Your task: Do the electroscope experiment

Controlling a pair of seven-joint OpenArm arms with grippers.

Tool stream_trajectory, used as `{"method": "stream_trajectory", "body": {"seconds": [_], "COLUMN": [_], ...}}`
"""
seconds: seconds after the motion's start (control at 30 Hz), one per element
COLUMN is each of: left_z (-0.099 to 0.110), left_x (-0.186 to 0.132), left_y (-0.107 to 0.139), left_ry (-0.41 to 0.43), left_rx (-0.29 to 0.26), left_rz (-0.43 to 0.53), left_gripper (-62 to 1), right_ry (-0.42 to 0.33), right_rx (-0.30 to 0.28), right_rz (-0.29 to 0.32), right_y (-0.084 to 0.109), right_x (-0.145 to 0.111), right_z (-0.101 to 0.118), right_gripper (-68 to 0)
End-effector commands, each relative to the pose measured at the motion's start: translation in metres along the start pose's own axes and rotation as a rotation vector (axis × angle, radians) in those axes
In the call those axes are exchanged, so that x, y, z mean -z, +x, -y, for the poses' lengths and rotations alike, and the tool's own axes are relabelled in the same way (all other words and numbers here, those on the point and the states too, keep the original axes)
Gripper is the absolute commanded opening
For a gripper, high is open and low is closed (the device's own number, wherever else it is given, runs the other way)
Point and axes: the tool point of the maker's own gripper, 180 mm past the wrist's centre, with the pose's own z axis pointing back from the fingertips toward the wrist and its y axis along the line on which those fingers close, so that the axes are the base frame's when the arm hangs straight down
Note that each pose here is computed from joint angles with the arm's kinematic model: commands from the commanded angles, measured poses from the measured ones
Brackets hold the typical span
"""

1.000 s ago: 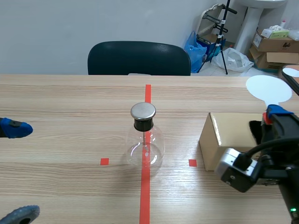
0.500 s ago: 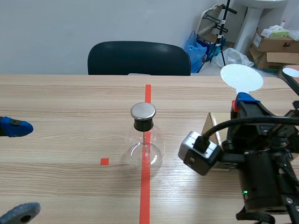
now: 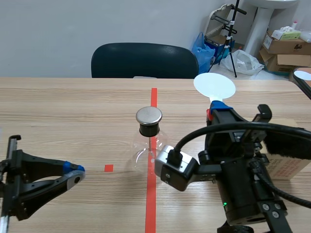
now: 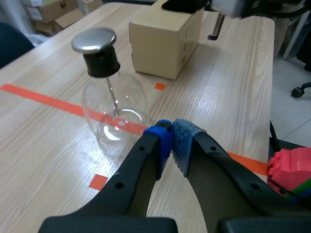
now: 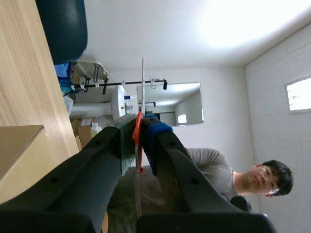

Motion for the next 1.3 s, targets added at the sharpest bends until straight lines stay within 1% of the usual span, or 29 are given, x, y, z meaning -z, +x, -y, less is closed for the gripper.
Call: {"method": "stream_trajectory", "body": {"seconds": [0.0, 0.1, 0.17, 0.27, 0.4, 0.5, 0.63, 0.73, 0.87, 0.97, 1.1, 1.27], "left_z": [-0.01, -0.026, -0.039, -0.058, -0.073, -0.076, -0.072, -0.07, -0.067, -0.07, -0.068, -0.068], "left_x": [0.008, 0.021, 0.029, 0.039, 0.048, 0.054, 0.062, 0.066, 0.07, 0.071, 0.071, 0.071], "left_y": [0.007, -0.006, -0.012, -0.02, -0.025, -0.029, -0.034, -0.036, -0.039, -0.04, -0.042, -0.042], "left_ry": [0.021, 0.042, 0.073, 0.114, 0.135, 0.13, 0.119, 0.12, 0.116, 0.133, 0.125, 0.124], "left_rx": [-0.006, -0.029, -0.034, -0.037, -0.046, -0.043, -0.02, -0.021, -0.022, -0.006, 0.004, 0.005], "left_rz": [0.055, 0.056, 0.059, 0.059, 0.058, 0.05, 0.031, 0.03, 0.024, 0.02, 0.009, 0.005], "left_gripper": [-59.2, -59.2, -57.9, -57.9, -57.9, -57.9, -57.9, -57.9, -57.9, -57.9, -57.9, -57.9], "right_ry": [-0.006, 0.014, 0.035, 0.056, 0.073, 0.082, 0.091, 0.097, 0.101, 0.102, 0.102, 0.102], "right_rx": [-0.01, -0.011, -0.018, -0.026, -0.034, -0.045, -0.031, -0.024, -0.016, -0.014, -0.014, -0.012], "right_rz": [0.003, 0.015, 0.029, 0.047, 0.076, 0.108, 0.109, 0.116, 0.112, 0.109, 0.096, 0.09], "right_y": [-0.001, 0.003, 0.006, 0.009, 0.013, 0.015, 0.014, 0.014, 0.013, 0.012, 0.01, 0.008], "right_x": [0.002, 0.001, 0.0, -0.001, -0.003, -0.006, -0.006, -0.006, -0.006, -0.006, -0.006, -0.006], "right_z": [0.002, -0.002, -0.005, -0.01, -0.017, -0.02, -0.022, -0.023, -0.024, -0.024, -0.024, -0.024], "right_gripper": [-66.6, -66.6, -66.6, -66.6, -66.6, -66.6, -66.6, -66.6, -66.6, -66.6, -66.6, -66.6]}}
